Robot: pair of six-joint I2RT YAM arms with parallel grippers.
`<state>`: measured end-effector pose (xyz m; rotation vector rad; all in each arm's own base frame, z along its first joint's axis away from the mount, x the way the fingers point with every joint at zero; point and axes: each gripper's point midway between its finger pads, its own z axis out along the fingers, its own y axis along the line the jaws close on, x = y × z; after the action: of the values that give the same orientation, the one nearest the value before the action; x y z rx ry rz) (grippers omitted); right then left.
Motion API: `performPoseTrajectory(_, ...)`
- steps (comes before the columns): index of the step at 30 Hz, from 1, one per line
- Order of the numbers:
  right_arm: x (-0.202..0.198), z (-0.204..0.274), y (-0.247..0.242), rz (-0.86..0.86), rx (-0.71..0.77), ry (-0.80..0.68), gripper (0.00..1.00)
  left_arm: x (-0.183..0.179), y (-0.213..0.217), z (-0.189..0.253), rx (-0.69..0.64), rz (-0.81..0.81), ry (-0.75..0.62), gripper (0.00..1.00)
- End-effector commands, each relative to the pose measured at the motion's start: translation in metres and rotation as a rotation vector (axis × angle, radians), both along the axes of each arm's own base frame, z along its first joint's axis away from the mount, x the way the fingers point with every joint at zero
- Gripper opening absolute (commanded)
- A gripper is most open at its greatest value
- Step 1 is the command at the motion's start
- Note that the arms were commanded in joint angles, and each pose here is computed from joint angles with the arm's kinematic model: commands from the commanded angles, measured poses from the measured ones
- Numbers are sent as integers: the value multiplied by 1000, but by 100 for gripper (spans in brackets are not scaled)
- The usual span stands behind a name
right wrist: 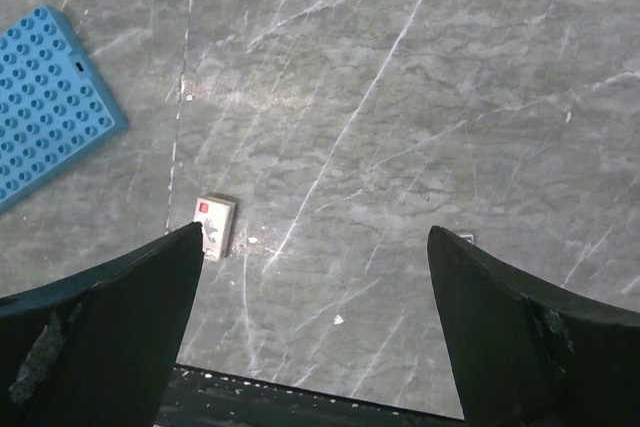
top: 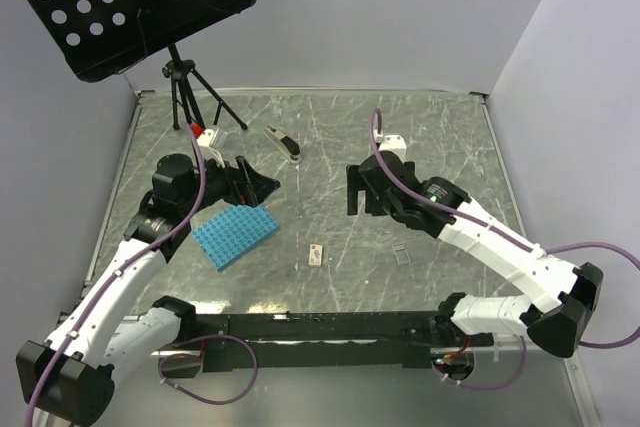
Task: Unload the staples from the stapler
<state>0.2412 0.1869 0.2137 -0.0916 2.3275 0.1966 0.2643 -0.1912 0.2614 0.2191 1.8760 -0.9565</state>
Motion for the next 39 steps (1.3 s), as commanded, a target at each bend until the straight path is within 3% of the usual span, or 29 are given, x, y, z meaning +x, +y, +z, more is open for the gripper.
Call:
performPoseTrajectory(1, 10, 9, -8, -49, -58, -13, 100, -4, -2, 14, -16, -19, -49, 97)
performPoseTrajectory(7, 26, 5, -34, -76, -325, 1, 100, -4, -3, 15, -21, -26, -47, 97)
performPoseTrajectory(14, 57, -7, -106, -249, -414, 118, 100, -6, -5, 14, -30, -36, -43, 97)
performPoseTrajectory(16, 66, -18, -146, -347, -421, 176, 100, -6, -6, 15, -37, -40, -46, 97)
performPoseTrajectory(25, 81, -67, -244, -613, -369, 437, 100, -8, -5, 17, -39, -39, -57, 97)
performPoseTrajectory(39, 76, -143, -273, -598, -181, 642, 100, -9, -8, 15, -48, -58, -41, 97)
